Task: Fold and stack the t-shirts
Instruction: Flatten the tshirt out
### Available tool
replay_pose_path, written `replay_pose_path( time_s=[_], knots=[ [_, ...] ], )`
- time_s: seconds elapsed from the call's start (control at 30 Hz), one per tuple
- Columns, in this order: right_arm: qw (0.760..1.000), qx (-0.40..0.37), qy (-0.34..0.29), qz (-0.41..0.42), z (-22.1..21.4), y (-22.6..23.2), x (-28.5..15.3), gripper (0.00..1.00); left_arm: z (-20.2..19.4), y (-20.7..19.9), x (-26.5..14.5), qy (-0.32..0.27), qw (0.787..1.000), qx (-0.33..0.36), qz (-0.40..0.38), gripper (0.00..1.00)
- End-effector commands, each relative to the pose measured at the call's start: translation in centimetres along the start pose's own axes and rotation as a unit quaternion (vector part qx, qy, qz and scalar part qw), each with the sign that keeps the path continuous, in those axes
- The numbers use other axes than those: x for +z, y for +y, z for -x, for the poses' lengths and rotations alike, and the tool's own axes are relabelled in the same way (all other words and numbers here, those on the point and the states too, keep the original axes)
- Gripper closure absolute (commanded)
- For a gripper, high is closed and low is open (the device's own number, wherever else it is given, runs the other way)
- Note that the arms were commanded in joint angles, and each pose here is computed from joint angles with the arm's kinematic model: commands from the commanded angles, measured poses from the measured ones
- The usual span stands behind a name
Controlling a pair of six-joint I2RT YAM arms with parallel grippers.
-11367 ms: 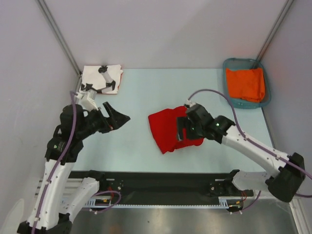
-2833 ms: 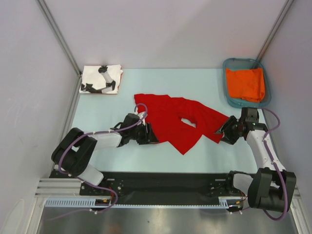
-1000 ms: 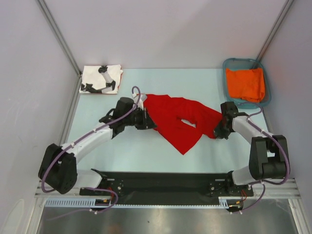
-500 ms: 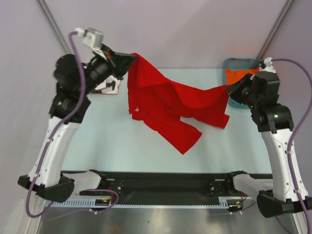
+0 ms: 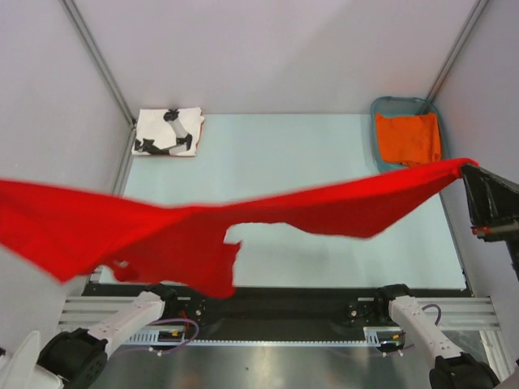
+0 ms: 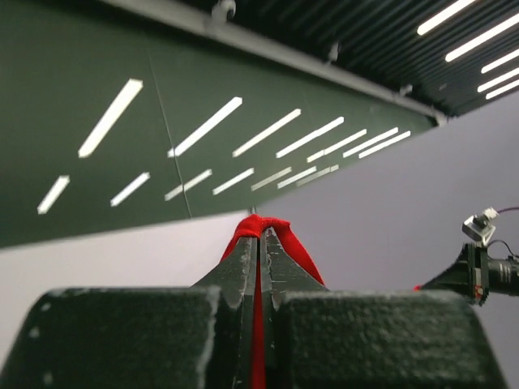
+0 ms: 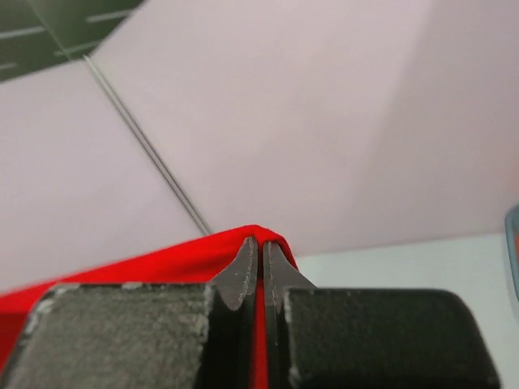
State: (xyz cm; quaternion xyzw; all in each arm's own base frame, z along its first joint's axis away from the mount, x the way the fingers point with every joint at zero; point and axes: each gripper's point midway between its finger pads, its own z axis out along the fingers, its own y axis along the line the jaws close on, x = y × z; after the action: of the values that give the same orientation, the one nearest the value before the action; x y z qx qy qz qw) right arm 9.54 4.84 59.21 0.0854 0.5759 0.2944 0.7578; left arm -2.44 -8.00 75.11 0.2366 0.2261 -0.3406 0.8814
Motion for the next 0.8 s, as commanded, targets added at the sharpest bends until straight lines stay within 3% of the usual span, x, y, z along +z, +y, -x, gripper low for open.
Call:
replay_pose_path(
  time_s=[0.0,0.13,0.23,0.33,0.47,0.5,0.57,0.6,0.63,0.7,0.77],
  knots=[
    [1.000,-0.005,0.023,-0.015,-0.7,-0.6,1.1,1.00,-3.9,1.7,2.0,0.033,0.999,-0.023,0.005,1.00],
    [0.996,-0.009,0.063,-0.061,-3.6,-3.4,4.0,1.00,-9.0,4.1,3.4,0.083,0.996,-0.032,0.029,1.00],
    [0.990,-0.018,0.076,-0.114,-6.1,-6.9,6.5,1.00,-15.9,7.1,3.8,0.150,0.986,-0.025,0.066,1.00],
    [0.978,-0.040,0.120,-0.164,-11.2,-11.5,10.1,1.00,-26.4,10.9,2.8,0.246,0.963,-0.018,0.111,1.00],
    [0.961,-0.063,0.158,-0.216,-17.4,-17.9,14.0,1.00,-42.5,14.7,-1.7,0.351,0.922,-0.082,0.140,1.00],
    [0.949,-0.063,0.184,-0.250,-20.3,-21.5,14.0,1.00,-45.1,16.0,-2.1,0.352,0.921,-0.084,0.141,1.00],
    [0.941,-0.054,0.208,-0.262,-23.9,-25.0,15.7,1.00,-54.5,17.3,-5.3,0.401,0.896,-0.128,0.146,1.00],
    [0.930,-0.045,0.222,-0.290,-25.6,-27.9,15.2,1.00,-56.7,18.3,-5.3,0.392,0.900,-0.127,0.143,1.00],
    [0.916,-0.037,0.245,-0.316,-28.0,-31.2,15.3,1.00,-63.5,19.0,-8.6,0.430,0.877,-0.151,0.155,1.00],
    [0.913,-0.036,0.240,-0.329,-29.8,-34.4,16.4,1.00,-67.8,20.6,-8.7,0.421,0.877,-0.171,0.154,1.00],
    [0.898,-0.027,0.265,-0.349,-32.9,-38.8,17.0,1.00,-75.5,21.8,-10.8,0.429,0.861,-0.220,0.160,1.00]
  ],
)
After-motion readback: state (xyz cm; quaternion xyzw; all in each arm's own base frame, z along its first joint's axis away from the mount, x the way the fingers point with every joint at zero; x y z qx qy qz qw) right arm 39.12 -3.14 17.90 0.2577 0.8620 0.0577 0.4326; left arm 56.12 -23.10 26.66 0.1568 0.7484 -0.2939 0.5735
